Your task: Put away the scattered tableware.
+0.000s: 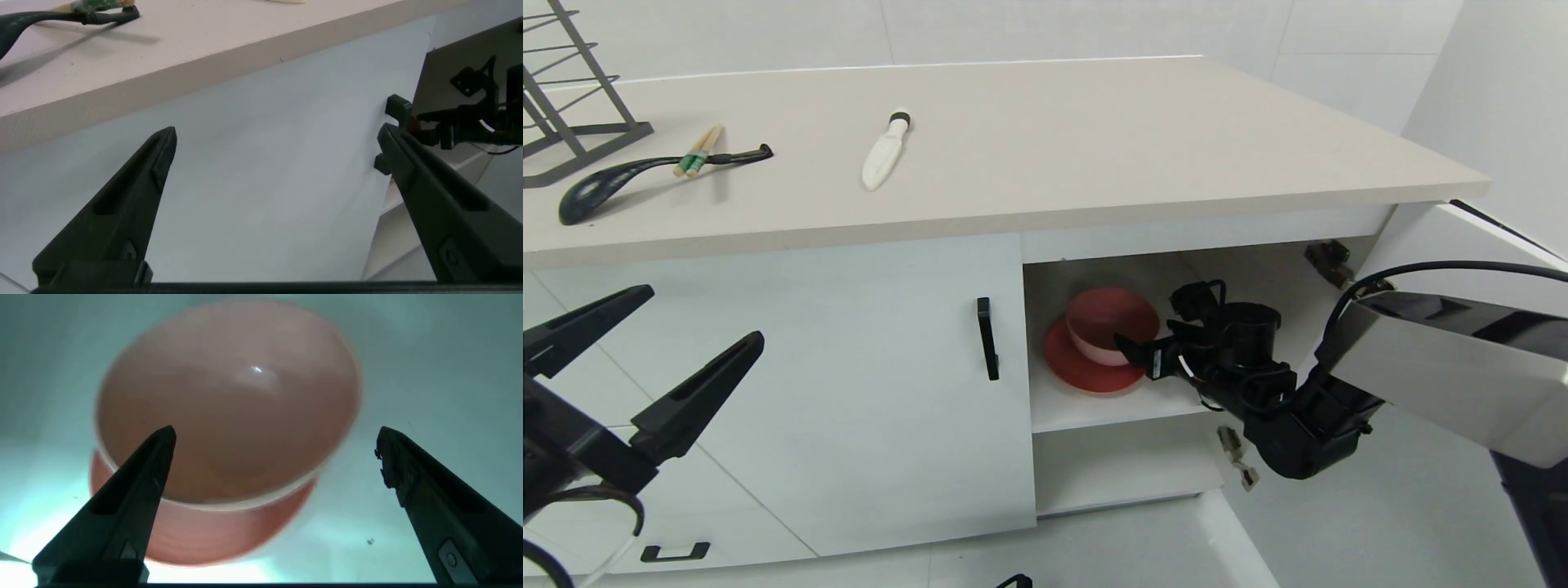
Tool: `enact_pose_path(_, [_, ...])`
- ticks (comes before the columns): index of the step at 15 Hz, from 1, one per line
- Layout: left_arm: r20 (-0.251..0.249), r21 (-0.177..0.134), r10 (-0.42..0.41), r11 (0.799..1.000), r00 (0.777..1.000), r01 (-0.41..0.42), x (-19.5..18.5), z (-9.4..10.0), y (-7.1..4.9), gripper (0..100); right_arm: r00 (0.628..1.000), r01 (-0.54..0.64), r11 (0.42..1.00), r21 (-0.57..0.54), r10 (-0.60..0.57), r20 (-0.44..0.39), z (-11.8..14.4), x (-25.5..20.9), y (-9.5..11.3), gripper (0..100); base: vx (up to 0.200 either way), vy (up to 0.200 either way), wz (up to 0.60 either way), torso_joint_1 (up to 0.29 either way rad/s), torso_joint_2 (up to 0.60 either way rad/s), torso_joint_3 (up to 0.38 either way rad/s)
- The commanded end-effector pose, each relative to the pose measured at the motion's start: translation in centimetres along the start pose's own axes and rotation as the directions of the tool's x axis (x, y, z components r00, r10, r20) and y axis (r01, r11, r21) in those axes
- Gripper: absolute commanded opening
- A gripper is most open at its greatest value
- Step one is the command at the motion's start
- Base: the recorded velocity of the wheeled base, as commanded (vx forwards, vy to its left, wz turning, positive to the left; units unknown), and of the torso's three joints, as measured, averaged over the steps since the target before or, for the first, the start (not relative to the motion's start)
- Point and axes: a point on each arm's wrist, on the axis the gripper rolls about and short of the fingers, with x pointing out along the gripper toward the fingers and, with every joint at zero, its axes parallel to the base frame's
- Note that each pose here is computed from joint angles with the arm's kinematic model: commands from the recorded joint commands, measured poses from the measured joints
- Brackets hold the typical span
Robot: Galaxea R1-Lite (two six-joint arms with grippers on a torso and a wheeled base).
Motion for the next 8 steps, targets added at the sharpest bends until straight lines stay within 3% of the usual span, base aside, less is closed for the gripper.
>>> enact_pose_path(1, [0.001, 0.0, 0.0, 1.0, 1.0, 0.0, 0.0, 0.0, 0.0, 100, 1.0, -0.008, 1.0, -0.001, 0.008, 0.008, 0.0, 0.0, 0.2, 100, 0.0, 0.0, 0.0, 0.0, 0.0, 0.0])
enact_pose_path(4, [0.0, 0.0, 0.001, 1.0, 1.0, -0.001, 0.0, 0.0, 0.0, 100, 0.999, -0.008, 0.999, -0.052, 0.01, 0.04, 1.2, -0.8, 0.6, 100, 0.0, 0.0, 0.0, 0.0, 0.0, 0.0])
enact_pose_path(8, [0.002, 0.0, 0.002, 1.0, 1.0, -0.002, 0.0, 0.0, 0.0, 100, 0.993, -0.019, 0.994, -0.107, 0.031, 0.114, 4.8, -7.0, 1.6, 100, 0.0, 0.0, 0.0, 0.0, 0.0, 0.0])
